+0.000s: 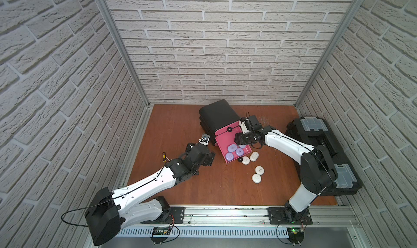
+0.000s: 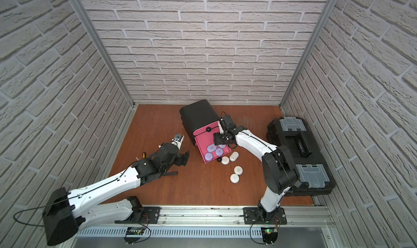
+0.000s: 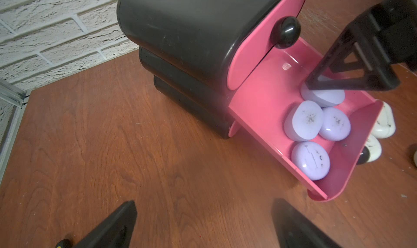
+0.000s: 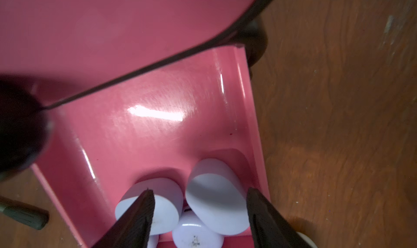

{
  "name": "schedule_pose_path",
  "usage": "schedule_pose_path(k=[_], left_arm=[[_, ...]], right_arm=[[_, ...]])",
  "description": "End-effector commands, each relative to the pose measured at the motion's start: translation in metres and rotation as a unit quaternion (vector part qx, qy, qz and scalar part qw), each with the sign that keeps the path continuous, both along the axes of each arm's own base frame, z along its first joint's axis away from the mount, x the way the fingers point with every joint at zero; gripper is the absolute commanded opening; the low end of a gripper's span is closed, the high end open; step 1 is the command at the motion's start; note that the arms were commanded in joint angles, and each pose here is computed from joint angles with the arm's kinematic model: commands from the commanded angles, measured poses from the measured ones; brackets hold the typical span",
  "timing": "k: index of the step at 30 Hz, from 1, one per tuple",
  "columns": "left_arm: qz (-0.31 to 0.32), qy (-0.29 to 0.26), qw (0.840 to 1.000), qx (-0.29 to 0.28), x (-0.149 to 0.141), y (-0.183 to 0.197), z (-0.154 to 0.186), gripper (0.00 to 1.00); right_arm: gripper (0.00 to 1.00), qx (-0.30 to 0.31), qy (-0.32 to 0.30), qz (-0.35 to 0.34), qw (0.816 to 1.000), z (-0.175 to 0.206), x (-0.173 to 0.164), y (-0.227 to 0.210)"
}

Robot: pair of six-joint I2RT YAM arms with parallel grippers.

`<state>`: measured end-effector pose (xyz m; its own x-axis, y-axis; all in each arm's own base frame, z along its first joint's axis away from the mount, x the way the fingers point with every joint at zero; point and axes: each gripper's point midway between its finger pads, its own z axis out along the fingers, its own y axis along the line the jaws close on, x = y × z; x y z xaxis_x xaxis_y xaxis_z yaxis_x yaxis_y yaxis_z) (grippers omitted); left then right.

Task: Put the bluetooth earphones in the drawer according to color
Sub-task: Place the bluetooth earphone in the drawer, then close the drawer of the storage box.

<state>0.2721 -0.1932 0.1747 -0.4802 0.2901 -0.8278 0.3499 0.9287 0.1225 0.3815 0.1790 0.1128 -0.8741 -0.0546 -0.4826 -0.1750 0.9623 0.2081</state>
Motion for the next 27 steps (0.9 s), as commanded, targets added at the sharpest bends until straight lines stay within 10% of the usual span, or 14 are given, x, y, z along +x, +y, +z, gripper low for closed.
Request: schedule_pose_path(k=[1,27], left_arm=[[-0.001,0.007,1.0,-0.03,0.002,0.003,0.006,0.98],[0.02,0.105,0.994,-0.011,0.131,-0.035,0.102,0.98]], right_arm=[[0.7,0.029,-0.026,0.001,0.999,0.027,-0.013,-0.001],[0.57,0.145,0.014,0.034,0.989,-0.034,-0.111,-0.001]])
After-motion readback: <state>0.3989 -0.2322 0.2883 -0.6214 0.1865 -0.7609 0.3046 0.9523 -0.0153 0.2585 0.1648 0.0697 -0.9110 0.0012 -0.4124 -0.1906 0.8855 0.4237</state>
